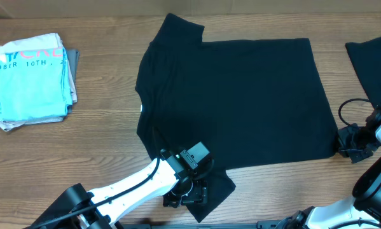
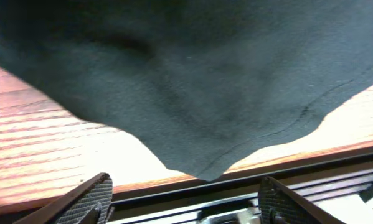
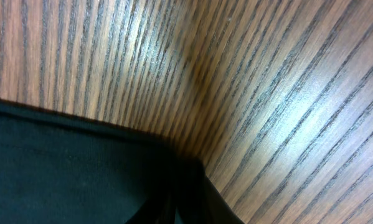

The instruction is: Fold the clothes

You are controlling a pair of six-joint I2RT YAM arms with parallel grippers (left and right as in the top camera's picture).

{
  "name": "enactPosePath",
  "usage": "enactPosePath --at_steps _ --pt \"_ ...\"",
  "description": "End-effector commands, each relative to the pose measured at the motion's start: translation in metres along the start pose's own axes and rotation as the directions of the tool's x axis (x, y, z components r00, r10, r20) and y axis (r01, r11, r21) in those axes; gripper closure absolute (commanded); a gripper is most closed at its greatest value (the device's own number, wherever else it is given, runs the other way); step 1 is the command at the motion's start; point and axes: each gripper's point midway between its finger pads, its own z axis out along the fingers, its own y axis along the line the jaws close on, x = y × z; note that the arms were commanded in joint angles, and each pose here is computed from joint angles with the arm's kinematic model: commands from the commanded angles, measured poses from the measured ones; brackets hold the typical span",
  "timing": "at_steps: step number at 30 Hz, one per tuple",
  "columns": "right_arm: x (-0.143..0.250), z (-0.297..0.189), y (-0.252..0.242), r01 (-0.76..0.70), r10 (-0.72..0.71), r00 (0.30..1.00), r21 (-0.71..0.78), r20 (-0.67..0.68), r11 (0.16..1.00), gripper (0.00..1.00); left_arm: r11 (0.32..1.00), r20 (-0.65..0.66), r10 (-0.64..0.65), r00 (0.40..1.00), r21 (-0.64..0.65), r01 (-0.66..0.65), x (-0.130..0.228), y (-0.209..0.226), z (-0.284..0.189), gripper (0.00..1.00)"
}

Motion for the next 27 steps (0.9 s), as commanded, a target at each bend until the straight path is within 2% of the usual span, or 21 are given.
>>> enactPosePath --at_steps 1,7,12,16,23,27 --pt "0.005 0.004 -0.002 -0.006 0.006 1.0 -0.001 -0.014 1.0 0.84 0.998 0.053 0.022 0.998 -0.057 -0.019 -0.01 0.011 0.001 0.2" --pt "0.005 0.004 -0.002 -0.006 0.006 1.0 -0.002 -0.012 1.0 0.85 0.997 0.062 0.037 0.997 -0.071 -0.032 -0.013 0.013 0.002 0.19" --pt "0.005 0.004 -0.002 -0.006 0.006 1.0 -0.002 -0.012 1.0 0.85 0.986 0.12 0.103 0.987 -0.145 -0.085 -0.024 0.024 0.0 0.2" --pt "0.005 0.004 -0.002 -0.007 0.007 1.0 -0.002 -0.013 1.0 0.85 0.969 0.149 0.193 0.97 -0.186 -0.164 -0.033 0.028 -0.002 0.27" --pt "0.004 0.004 -0.002 -0.007 0.007 1.0 -0.002 -0.012 1.0 0.85 0.929 0.143 0.364 0.92 -0.124 -0.348 -0.035 0.008 0.0 0.27" --pt "0.005 0.004 -0.002 -0.006 0.006 1.0 -0.002 -0.012 1.0 0.85 0.93 0.111 0.365 0.924 -0.078 -0.358 -0.027 0.002 0.001 0.29"
